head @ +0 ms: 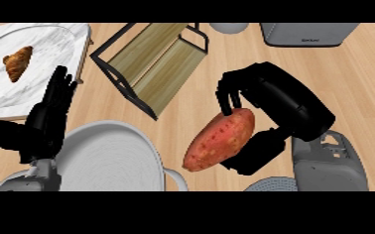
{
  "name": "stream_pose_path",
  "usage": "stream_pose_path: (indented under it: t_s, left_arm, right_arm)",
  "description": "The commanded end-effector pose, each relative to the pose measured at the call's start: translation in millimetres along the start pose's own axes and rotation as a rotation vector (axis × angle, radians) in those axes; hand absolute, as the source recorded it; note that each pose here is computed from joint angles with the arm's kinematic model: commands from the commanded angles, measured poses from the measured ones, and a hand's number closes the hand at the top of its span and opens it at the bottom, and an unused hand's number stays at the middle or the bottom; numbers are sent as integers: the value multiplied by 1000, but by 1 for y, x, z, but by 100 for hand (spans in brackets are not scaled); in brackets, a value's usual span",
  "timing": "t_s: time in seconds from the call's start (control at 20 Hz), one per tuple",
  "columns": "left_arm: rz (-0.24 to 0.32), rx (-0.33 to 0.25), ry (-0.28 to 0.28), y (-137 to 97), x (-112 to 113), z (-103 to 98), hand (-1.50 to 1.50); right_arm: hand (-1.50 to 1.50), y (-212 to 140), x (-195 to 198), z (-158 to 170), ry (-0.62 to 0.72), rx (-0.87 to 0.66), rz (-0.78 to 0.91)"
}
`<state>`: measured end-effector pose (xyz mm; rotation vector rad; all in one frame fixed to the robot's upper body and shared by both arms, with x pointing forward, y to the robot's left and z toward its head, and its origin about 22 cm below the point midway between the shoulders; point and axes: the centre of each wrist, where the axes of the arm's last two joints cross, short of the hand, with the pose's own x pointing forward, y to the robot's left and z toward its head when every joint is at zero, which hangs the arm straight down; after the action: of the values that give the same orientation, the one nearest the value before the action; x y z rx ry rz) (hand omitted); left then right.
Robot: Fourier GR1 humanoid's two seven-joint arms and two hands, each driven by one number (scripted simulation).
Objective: Pick the sweet potato from the placemat and place it in the tiered shelf
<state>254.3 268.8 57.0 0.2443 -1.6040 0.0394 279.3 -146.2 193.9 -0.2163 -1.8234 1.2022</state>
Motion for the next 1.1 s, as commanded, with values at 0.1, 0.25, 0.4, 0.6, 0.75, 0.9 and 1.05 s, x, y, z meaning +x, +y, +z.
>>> stream_pose_path:
  t_s: [0.1,0.25,0.4,0.6,0.75,0.9,1.05]
  left_arm:
    - [17,-5,0,-8,14,2,0]
    - [-1,-10,-9,14,2,1,0]
    - [11,-3,-8,-23,-10,1,0]
    - [-3,-1,-7,1,5,-2,0]
    - [-11,-8,-18,-8,-13,3,0]
    - [-9,-17,-21,-22,-3,6,0]
    - [4,-24,-16,-10,14,-13,0]
  right_arm:
    - [150,-28,-6,-37,35,-86,-33]
    - [150,-45,-16,-53,43,-113,-44]
    - [150,-10,-25,-75,57,-135,-37]
    - [150,6,-27,-104,67,-169,-72]
    - [150,2,-50,-123,70,-169,-65]
    - [150,19,-53,-129,65,-186,-94]
    - [150,20,-57,-151,60,-205,-90]
